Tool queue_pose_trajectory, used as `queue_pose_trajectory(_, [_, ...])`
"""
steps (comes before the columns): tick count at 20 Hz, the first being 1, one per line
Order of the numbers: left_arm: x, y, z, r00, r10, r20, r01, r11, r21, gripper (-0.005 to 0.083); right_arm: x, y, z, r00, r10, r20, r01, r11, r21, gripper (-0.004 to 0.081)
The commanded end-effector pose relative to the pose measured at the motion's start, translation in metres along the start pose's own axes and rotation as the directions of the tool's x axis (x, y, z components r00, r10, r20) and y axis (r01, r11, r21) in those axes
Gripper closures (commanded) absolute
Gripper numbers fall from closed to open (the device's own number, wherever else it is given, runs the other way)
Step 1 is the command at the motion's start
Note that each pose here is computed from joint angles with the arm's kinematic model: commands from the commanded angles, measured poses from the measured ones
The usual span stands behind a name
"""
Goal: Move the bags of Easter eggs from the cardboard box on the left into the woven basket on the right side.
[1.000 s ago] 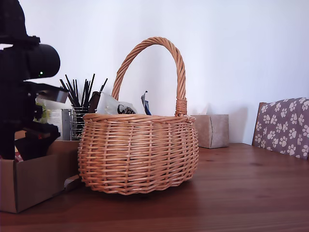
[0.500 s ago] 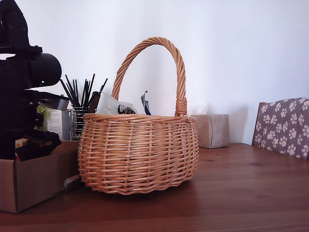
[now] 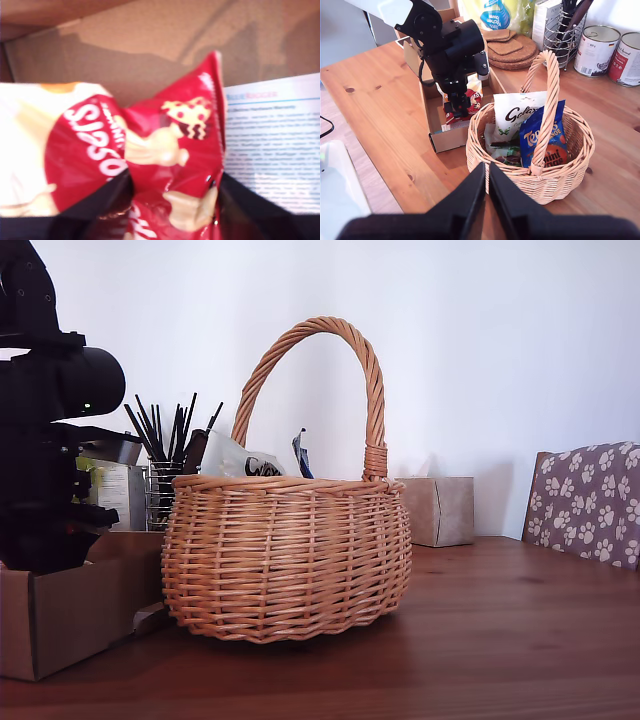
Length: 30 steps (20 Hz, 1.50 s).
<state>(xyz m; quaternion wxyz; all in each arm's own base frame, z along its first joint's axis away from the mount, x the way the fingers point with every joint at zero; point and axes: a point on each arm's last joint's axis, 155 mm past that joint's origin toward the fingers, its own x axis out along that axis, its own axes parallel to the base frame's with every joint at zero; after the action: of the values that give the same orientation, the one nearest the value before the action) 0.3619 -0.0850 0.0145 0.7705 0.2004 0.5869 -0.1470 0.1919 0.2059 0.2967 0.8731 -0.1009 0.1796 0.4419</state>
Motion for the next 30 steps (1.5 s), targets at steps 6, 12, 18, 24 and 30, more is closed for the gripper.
queue_pose_trajectory(6, [-0.032, -0.002, 0.013, 0.998, -0.017, 0.067, 0.017, 1.0, -0.005, 0.0543, 0.002, 0.001, -0.005, 1.0, 0.006, -0.007, -0.006, 1.0, -0.005, 0.0782])
queue_pose_trajectory(12, [-0.094, 0.005, 0.029, 0.973, 0.014, 0.23, -0.01, 1.0, -0.017, 0.0543, 0.002, 0.001, -0.005, 1.0, 0.006, -0.007, -0.006, 1.0, -0.005, 0.0782])
queue_pose_trajectory(18, [-0.163, -0.029, 0.04, 0.891, -0.16, 0.425, 0.181, 0.983, -0.009, 0.0543, 0.002, 0.001, -0.005, 1.0, 0.006, -0.007, -0.006, 1.0, -0.005, 0.0782])
queue_pose_trajectory(24, [-0.201, -0.1, 0.07, 0.741, -0.409, 0.532, 0.402, 0.905, 0.137, 0.054, 0.002, 0.001, -0.005, 1.0, 0.006, -0.007, -0.006, 1.0, -0.005, 0.0782])
queue_pose_trajectory(30, [-0.197, -0.154, 0.103, 0.666, -0.5, 0.554, 0.443, 0.862, 0.246, 0.054, 0.002, 0.001, -0.005, 1.0, 0.006, -0.007, -0.006, 1.0, -0.005, 0.0782])
